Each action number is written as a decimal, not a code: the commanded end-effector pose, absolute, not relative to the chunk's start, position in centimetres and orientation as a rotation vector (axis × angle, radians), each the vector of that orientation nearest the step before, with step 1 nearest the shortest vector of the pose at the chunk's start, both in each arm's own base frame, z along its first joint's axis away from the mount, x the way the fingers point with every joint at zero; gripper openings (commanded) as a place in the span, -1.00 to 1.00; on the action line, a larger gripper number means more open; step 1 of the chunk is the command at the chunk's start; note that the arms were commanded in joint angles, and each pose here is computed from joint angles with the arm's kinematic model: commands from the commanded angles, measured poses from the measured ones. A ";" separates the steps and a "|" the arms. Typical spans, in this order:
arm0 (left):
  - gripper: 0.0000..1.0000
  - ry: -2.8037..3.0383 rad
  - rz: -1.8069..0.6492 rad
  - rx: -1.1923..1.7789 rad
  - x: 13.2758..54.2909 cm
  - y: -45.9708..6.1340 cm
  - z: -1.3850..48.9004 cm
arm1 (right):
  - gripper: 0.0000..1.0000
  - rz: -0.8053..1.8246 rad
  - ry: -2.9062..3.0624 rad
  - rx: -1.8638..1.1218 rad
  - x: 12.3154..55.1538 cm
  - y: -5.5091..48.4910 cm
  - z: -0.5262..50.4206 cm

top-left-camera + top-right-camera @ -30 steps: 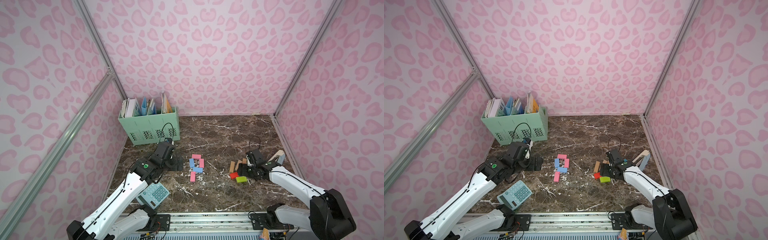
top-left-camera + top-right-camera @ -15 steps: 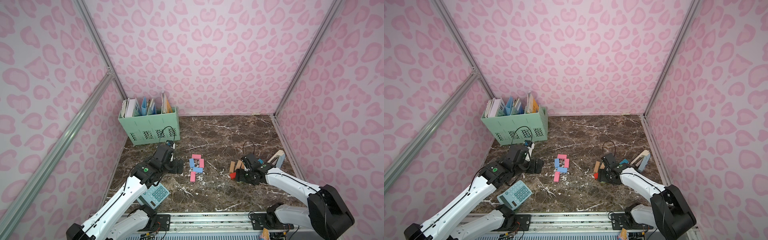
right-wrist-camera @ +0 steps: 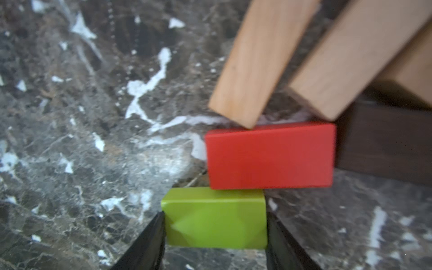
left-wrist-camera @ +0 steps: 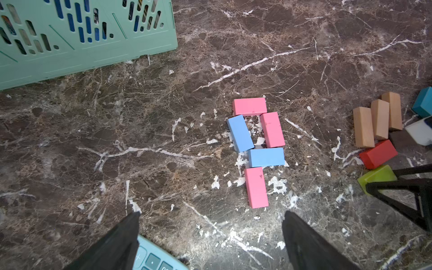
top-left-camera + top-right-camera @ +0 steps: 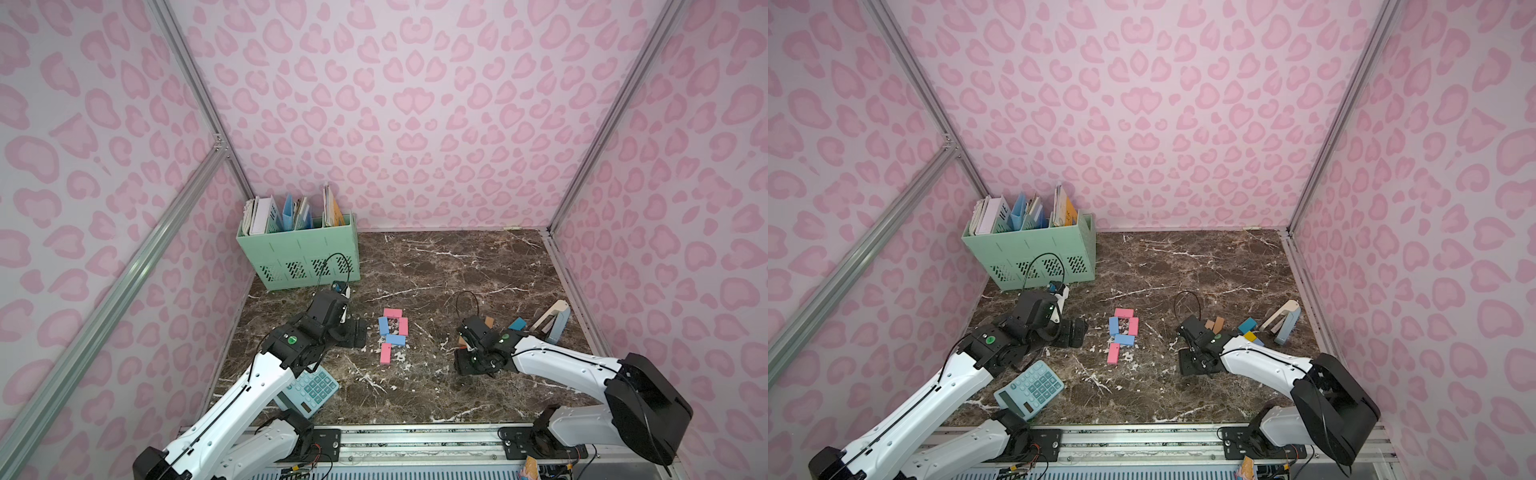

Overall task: Assemble the number 8 with building blocks
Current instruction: Move the building block to the center of the board, then assemble the building block at the center of the board.

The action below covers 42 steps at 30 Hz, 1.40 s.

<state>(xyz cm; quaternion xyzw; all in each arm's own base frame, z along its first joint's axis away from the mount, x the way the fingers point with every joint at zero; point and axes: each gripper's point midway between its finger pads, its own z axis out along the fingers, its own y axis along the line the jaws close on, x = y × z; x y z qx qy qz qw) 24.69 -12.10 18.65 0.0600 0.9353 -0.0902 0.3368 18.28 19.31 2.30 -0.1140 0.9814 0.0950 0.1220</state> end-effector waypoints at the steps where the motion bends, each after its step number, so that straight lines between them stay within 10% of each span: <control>1: 0.97 2.426 -0.231 0.157 24.9 -12.1 18.7 | 0.21 0.311 2.835 -0.462 17.8 22.0 2.7; 16: 0.97 2.425 -0.219 0.148 24.9 -11.8 18.7 | 0.86 0.269 2.778 -0.741 17.9 28.8 3.7; 30: 0.97 2.420 -0.216 0.135 24.7 -11.6 18.8 | 1.00 0.375 2.924 0.275 17.2 30.8 7.1; 42: 0.97 2.411 -0.229 0.131 24.5 -11.6 19.0 | 0.90 0.057 2.975 0.497 16.7 29.7 4.5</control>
